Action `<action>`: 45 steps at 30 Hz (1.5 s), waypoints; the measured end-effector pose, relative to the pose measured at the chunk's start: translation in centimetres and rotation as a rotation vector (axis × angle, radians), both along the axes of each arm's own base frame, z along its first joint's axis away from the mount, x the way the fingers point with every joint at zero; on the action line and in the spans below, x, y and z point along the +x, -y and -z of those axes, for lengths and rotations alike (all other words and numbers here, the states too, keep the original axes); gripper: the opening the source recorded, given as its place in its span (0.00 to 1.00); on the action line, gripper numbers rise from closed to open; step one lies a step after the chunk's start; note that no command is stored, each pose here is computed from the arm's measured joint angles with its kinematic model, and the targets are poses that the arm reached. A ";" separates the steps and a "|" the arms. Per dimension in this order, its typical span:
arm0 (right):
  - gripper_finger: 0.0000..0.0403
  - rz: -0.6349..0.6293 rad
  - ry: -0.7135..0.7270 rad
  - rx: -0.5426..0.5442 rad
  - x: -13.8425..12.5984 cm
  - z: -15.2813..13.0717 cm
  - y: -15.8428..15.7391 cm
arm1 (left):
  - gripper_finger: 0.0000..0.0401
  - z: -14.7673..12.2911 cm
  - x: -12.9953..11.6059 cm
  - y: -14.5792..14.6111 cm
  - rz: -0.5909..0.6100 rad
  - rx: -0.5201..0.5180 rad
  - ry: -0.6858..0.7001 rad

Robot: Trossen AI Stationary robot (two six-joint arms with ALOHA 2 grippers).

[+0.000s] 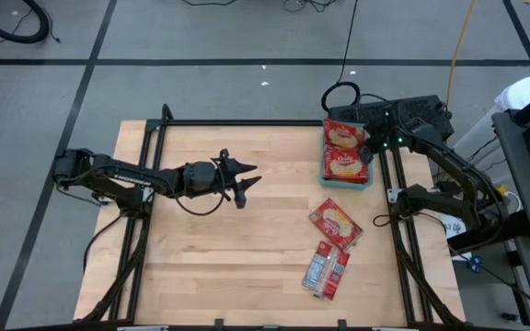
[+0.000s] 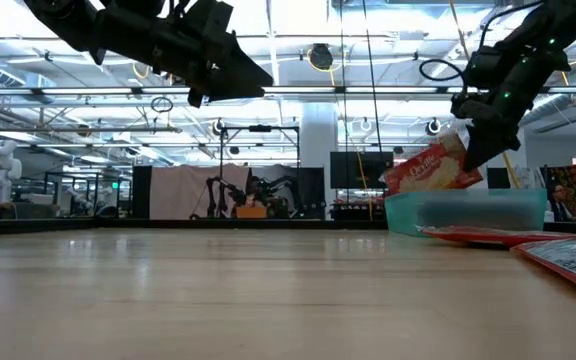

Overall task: Sort popcorn bags into baskets
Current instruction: Put the left red popcorn bag into the green bin, then put the top red popcorn bag into the green bin

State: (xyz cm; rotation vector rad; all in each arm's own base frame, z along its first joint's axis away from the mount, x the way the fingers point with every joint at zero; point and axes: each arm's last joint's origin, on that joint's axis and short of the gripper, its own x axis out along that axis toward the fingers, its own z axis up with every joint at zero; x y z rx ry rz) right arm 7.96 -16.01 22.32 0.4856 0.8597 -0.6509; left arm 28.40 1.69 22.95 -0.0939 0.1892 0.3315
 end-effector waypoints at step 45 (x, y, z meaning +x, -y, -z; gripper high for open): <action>0.26 0.084 -0.178 -0.220 5.4 1.9 1.1 | 0.44 0.0 0.0 -0.4 -0.008 0.013 -0.007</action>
